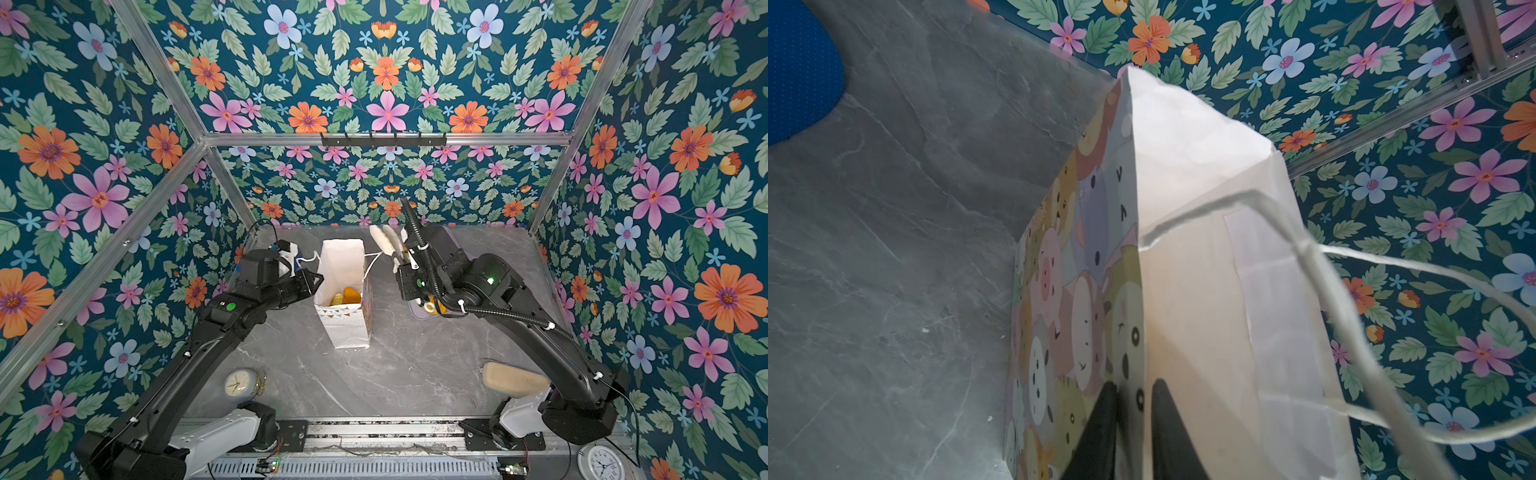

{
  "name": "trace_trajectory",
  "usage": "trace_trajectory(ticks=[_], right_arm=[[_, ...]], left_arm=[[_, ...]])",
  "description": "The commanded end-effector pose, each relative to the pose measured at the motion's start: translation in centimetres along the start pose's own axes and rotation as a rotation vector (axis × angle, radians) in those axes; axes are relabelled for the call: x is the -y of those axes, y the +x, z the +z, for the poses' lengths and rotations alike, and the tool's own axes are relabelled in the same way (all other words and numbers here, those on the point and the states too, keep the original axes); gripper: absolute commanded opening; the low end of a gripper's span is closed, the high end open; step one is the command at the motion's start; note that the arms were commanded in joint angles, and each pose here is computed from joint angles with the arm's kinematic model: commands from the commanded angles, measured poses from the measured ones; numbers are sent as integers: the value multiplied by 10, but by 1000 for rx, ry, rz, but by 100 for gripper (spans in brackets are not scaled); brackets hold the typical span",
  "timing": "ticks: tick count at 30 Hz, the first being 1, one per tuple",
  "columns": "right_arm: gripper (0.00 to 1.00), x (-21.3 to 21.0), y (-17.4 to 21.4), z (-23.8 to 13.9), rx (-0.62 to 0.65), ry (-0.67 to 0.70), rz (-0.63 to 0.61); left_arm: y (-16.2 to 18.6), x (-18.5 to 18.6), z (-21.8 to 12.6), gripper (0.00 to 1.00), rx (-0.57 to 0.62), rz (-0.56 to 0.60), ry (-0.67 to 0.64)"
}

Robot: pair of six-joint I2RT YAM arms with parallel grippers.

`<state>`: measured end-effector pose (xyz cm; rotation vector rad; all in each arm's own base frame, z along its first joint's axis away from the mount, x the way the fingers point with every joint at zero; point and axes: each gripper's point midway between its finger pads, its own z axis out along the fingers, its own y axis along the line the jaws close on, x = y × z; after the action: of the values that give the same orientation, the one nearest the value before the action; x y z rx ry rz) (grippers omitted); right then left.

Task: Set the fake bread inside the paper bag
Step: 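Raise the empty tongs from the bag and move them past the tray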

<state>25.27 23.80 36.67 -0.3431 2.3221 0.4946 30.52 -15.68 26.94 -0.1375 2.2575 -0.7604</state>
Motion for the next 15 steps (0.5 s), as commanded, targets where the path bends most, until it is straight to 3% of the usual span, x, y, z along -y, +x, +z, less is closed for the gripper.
trace_trajectory(ticks=[1,15], right_arm=[[34,17,-2,-7,41,17,63],[34,102,71,10,-50,80,354]], left_arm=[[-7,7,-2,18,23,9,28],[-6,8,3,17,19,12,36]])
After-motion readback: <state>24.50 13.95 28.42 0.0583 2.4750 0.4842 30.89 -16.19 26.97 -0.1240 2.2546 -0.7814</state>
